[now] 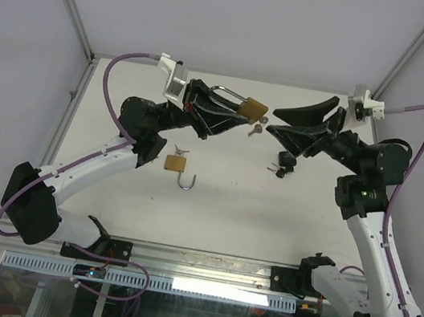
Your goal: Unlock with the key
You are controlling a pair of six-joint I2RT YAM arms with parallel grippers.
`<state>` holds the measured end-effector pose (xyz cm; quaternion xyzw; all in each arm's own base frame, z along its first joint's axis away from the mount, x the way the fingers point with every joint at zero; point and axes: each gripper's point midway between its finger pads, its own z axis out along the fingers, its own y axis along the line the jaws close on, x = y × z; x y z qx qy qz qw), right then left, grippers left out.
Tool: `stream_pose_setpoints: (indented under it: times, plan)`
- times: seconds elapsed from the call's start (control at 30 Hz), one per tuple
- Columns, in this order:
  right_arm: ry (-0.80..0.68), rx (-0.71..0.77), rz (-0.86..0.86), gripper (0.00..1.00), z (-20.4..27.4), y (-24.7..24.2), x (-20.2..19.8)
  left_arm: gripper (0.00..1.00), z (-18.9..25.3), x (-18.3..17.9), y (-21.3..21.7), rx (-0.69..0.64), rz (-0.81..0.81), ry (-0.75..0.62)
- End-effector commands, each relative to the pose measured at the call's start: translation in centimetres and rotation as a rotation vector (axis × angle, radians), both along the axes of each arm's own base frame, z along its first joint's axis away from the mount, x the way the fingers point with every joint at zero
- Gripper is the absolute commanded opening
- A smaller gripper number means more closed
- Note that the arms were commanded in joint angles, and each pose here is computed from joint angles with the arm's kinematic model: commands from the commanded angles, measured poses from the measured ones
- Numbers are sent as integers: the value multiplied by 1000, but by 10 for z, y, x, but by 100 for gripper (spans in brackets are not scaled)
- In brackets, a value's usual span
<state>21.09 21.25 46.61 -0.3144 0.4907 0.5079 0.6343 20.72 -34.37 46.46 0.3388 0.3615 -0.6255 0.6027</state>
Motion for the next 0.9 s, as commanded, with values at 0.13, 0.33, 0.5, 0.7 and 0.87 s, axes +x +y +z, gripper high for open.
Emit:
stream_pose_setpoints:
  times: [0.13,0.33,0.5,0.7,0.87]
  plan:
    - [67,-18,112,44,-9,6,-15,0,45,-22,25,-126,32,-153]
    - [97,-4,181,33,-7,15,-17,0,44,-22,23,-120,27,-148]
    - [74,14,165,33,-3,18,-18,0,43,-21,23,-117,26,-143]
    - [90,19,184,3,-2,23,-19,0,42,-22,21,-113,20,-144]
    - [84,23,195,0,0,27,-20,0,32,-20,15,-67,2,-133]
